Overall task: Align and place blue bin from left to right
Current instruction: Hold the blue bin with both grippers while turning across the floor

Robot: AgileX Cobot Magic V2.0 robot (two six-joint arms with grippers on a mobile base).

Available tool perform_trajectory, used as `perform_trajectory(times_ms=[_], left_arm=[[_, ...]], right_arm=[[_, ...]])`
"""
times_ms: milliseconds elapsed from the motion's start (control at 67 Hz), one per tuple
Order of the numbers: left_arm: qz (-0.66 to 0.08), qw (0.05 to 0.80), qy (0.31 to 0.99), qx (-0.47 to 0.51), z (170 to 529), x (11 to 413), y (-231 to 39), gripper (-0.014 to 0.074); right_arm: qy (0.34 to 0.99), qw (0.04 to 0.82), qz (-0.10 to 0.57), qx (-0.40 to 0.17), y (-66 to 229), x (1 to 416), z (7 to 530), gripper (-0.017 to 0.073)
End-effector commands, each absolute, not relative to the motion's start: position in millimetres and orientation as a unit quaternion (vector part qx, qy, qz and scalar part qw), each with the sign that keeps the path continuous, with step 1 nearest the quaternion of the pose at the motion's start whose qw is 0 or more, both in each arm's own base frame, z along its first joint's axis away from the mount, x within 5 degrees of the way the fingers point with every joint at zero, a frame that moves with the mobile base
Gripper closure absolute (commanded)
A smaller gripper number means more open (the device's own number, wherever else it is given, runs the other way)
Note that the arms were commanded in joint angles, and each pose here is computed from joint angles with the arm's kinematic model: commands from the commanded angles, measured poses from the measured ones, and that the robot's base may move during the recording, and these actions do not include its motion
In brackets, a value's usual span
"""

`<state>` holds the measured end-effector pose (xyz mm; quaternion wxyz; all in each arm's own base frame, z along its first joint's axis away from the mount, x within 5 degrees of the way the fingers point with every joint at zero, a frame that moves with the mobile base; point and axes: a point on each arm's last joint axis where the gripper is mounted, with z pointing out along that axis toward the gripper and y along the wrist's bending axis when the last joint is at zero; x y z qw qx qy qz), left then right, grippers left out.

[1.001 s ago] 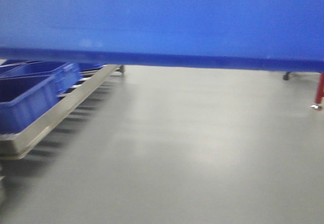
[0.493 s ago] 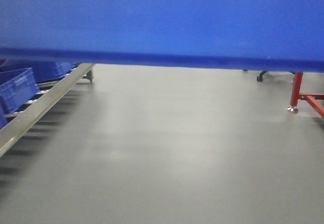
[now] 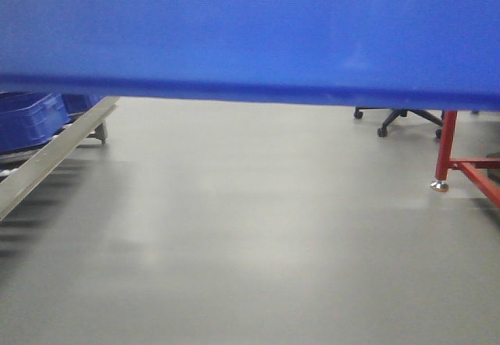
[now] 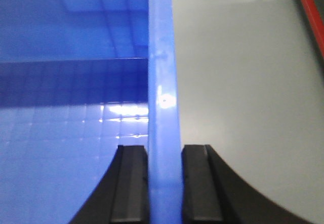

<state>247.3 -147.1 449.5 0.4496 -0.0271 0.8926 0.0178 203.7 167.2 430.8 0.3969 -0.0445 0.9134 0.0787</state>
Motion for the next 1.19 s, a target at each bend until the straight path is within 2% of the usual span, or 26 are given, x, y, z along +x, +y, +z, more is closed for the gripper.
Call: perform_trajectory(times_ms=[0,1180], left_arm=[[-0.024,0.487,0.873,-0.012,462.0,244.5,-153.5,0.0704],[-0.022,0.492,0.870,-0.011,462.8,245.0,-153.2,0.0704]], right_arm=[[0.892,0.431,0.121,-0.057,172.7,201.6,442.4,0.0639],[0.890,0.434,0.124,-0.059,173.7,202.2,442.6,0.0639]])
